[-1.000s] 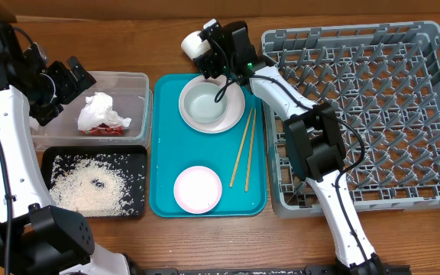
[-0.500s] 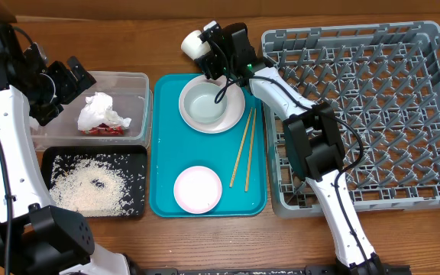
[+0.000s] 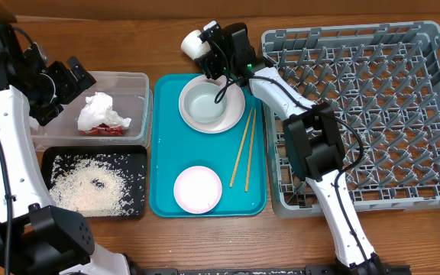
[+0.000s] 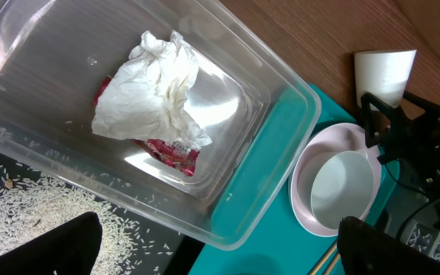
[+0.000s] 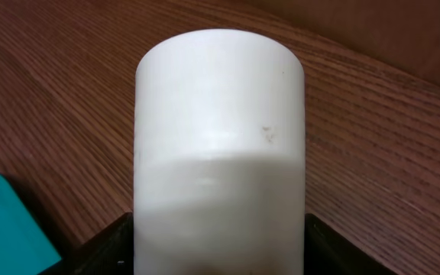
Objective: Sort waste into correct bins and load items into the dishwasher
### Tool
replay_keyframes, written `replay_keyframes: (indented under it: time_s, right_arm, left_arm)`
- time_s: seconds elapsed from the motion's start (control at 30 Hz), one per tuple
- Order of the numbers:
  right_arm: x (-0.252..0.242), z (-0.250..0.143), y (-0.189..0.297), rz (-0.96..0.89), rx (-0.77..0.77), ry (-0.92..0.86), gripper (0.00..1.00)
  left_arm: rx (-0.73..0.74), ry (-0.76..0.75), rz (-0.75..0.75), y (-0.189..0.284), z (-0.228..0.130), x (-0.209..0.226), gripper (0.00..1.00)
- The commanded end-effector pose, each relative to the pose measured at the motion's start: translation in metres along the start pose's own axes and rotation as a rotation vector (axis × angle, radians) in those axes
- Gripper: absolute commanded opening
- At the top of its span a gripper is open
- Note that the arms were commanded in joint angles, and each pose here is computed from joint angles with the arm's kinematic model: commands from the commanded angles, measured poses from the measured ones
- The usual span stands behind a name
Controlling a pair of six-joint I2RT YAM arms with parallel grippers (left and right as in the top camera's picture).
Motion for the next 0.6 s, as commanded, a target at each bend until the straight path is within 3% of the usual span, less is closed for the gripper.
replay_keyframes:
  time_s: [0.0, 0.57]
  right_arm:
    - [0.001, 0.013, 0.007, -0.008, -0.033, 0.003, 0.47]
    - [0.026, 0.073, 0.070, -0.001, -0.091, 0.019, 0.43]
  left_arm:
    - [-0.034, -0.002, 0.002, 0.009, 0.003, -0.003, 1.00]
    - [-0.034, -0.002, 0.002, 0.009, 0.003, -0.003, 1.00]
Point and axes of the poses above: each gripper's point midway between its finger pads, its own y axis back along the fingers, its own x axis along the line the jaws close on, z = x × y, the point moved 9 cm from there along y, back along the fingers, and after that the axes turned 14 degrees about -y, right-handed, at the moved point
